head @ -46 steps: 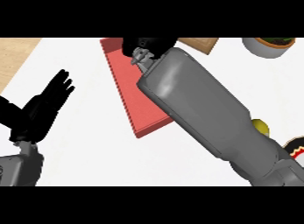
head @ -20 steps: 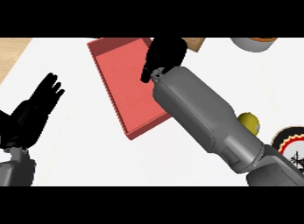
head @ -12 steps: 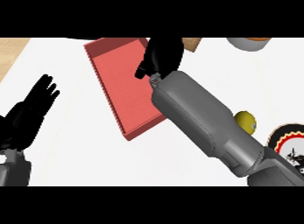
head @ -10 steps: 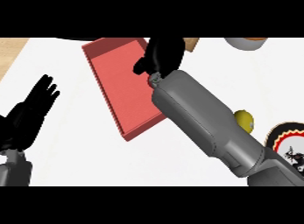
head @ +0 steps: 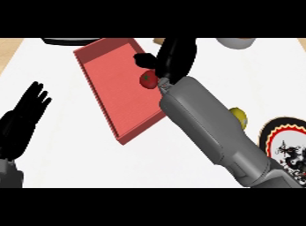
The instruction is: Pick the tomato from the plate and place it in the cardboard box
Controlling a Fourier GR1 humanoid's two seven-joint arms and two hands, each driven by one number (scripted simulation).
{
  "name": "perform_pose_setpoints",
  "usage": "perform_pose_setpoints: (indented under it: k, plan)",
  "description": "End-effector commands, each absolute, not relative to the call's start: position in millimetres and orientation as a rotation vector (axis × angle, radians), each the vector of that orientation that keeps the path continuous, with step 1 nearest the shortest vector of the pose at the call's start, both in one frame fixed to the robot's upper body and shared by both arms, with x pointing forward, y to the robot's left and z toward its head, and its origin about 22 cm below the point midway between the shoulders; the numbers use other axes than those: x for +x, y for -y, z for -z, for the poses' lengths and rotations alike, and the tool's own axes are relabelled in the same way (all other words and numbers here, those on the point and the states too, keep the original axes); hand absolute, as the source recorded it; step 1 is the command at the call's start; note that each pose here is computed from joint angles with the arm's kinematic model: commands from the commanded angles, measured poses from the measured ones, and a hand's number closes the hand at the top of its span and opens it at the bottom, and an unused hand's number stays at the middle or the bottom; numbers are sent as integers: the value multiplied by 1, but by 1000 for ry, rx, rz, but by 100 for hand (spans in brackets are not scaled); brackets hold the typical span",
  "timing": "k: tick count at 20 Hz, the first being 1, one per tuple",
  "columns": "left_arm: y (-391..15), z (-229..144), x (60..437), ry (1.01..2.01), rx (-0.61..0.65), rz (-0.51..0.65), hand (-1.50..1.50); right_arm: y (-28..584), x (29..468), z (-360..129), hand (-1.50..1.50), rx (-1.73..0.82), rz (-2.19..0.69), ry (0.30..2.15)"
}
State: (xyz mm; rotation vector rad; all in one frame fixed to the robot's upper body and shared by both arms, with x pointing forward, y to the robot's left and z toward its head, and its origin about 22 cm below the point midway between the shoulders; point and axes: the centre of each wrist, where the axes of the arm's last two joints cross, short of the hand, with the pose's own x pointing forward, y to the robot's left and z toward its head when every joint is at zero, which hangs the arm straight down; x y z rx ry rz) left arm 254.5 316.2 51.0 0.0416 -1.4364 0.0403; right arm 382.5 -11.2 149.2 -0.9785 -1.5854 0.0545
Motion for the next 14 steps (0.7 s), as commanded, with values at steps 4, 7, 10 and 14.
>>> perform_pose_setpoints:
  k: [4, 7, 10, 14]
  plan:
    - [-334, -43, 235, 1430, 87, -73, 0, 26, 344, -132, -150, -836, 176, 1544]
    - [-330, -42, 235, 1421, 80, -82, 0, 34, 315, -130, -150, -832, 129, 1539]
    - [-315, -48, 245, 1442, 69, -53, 0, 42, 290, -141, -150, -832, 135, 1555]
    - [-316, -53, 237, 1431, 54, -61, 0, 61, 271, -148, -150, -875, 130, 1538]
